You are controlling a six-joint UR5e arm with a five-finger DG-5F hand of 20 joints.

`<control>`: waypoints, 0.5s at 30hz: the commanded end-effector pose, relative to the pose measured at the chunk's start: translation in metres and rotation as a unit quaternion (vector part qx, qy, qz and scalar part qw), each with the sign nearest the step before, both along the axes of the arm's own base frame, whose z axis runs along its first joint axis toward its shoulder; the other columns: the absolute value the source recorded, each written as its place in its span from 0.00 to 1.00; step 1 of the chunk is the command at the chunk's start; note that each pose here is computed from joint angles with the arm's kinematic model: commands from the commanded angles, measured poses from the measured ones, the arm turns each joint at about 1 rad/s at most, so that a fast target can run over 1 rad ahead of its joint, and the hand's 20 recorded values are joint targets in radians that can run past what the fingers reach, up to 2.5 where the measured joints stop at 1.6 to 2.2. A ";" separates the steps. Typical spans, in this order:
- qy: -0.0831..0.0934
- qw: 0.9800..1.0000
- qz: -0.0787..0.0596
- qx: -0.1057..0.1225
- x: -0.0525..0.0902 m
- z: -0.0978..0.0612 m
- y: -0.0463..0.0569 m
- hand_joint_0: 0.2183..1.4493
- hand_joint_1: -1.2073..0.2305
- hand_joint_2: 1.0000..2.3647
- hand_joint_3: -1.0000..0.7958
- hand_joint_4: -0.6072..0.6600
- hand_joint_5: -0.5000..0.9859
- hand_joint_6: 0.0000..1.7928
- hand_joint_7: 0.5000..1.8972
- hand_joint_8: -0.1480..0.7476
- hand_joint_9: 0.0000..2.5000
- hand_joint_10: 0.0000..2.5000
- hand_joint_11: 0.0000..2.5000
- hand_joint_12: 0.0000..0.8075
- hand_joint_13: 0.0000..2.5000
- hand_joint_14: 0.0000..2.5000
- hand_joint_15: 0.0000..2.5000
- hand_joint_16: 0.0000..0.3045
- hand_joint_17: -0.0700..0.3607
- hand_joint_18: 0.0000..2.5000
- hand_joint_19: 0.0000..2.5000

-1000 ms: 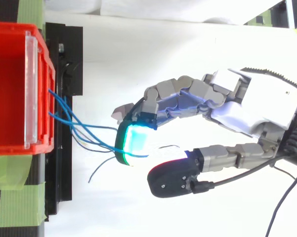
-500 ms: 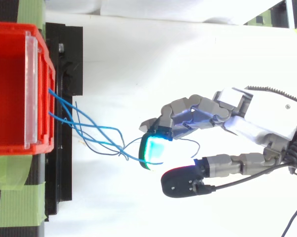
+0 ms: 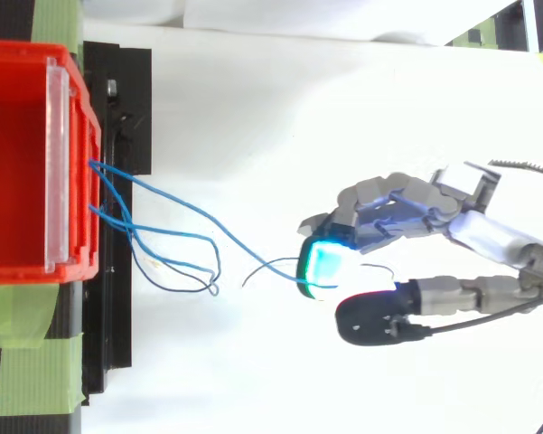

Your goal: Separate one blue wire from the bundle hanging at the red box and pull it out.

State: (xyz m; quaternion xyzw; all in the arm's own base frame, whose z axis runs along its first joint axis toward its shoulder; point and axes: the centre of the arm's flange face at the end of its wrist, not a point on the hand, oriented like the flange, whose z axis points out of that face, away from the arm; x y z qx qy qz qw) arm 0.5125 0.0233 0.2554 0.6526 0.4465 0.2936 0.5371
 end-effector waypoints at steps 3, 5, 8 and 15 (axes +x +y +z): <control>-0.010 1.000 -0.014 -0.002 -0.017 -0.010 -0.002 0.30 0.23 0.01 0.53 0.45 0.27 0.48 0.49 0.54 0.21 0.00 0.08 0.60 0.19 0.00 0.14 0.22 0.51 0.23 0.12; -0.007 1.000 -0.013 0.000 -0.024 -0.019 -0.004 0.30 0.23 0.01 0.53 0.45 0.27 0.48 0.49 0.54 0.21 0.00 0.07 0.60 0.19 0.00 0.14 0.22 0.51 0.23 0.12; -0.022 0.999 -0.015 0.020 -0.029 -0.028 -0.002 0.30 0.24 0.01 0.53 0.45 0.27 0.48 0.50 0.54 0.21 0.00 0.07 0.60 0.19 0.00 0.14 0.22 0.51 0.23 0.12; -0.018 0.999 -0.014 0.033 -0.039 -0.039 -0.003 0.30 0.23 0.01 0.53 0.45 0.27 0.48 0.49 0.55 0.21 0.00 0.07 0.60 0.19 0.00 0.14 0.22 0.51 0.23 0.11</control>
